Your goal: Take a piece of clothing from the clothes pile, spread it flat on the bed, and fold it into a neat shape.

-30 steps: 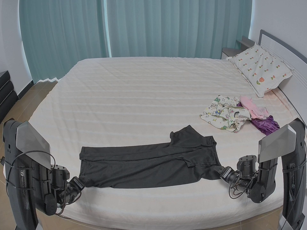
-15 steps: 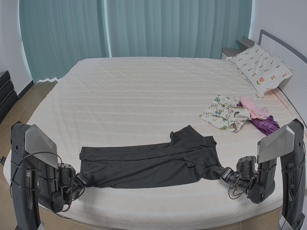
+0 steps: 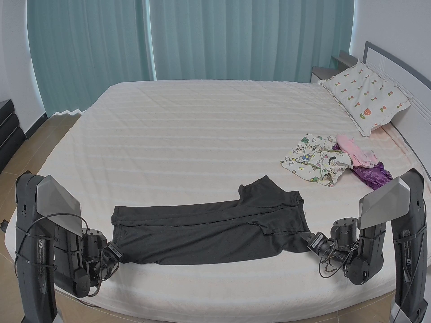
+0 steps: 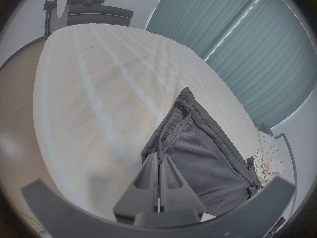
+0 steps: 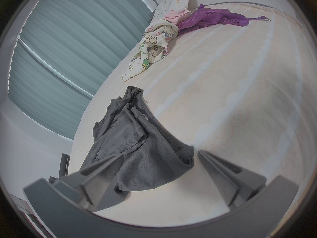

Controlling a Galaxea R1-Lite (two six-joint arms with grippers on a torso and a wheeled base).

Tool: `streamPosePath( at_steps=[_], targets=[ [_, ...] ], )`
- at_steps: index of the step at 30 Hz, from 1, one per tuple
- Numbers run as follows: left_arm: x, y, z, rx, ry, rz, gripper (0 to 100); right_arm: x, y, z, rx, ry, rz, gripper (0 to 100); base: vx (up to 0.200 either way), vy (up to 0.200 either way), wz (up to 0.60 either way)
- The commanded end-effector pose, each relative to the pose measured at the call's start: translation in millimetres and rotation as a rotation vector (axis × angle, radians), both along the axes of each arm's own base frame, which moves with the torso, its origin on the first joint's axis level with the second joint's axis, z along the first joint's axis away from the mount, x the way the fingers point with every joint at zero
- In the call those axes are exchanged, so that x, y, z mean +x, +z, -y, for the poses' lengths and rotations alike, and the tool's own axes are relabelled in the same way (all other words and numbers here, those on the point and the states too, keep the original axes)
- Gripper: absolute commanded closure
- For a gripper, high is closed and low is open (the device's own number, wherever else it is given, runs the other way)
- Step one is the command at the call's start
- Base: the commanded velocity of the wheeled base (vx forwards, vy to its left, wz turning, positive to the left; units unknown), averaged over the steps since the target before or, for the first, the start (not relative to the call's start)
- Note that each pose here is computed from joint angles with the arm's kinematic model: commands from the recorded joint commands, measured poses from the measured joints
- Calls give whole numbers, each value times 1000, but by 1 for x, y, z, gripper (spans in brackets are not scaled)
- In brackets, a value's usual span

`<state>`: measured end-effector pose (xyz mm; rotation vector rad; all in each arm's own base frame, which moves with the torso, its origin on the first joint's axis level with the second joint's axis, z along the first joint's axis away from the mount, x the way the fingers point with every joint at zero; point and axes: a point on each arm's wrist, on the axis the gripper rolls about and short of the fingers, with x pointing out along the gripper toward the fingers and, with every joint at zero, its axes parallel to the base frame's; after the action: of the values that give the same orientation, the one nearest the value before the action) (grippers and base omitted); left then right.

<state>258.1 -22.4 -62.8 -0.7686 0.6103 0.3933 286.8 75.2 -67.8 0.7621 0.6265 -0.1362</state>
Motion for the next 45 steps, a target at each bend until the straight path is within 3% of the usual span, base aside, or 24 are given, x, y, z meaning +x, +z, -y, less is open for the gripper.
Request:
streamPosePath(
  at_steps=[1,14,19,45],
  targets=[
    [1,1,0,-3,1,15,100,0,-3,0,-3,-1,-6,100,0,0,0],
    [-1,2,-1,-3,2,9,100,-2,-2,4,-60,-49,-11,100,0,0,0],
    [-5,5,-2,1,7,6,100,-21,3,6,-104,2,-46,100,0,0,0],
    [-24,19,-14,75,-3,-36,100,-41,11,18,-165,63,-75,100,0,0,0]
  ],
)
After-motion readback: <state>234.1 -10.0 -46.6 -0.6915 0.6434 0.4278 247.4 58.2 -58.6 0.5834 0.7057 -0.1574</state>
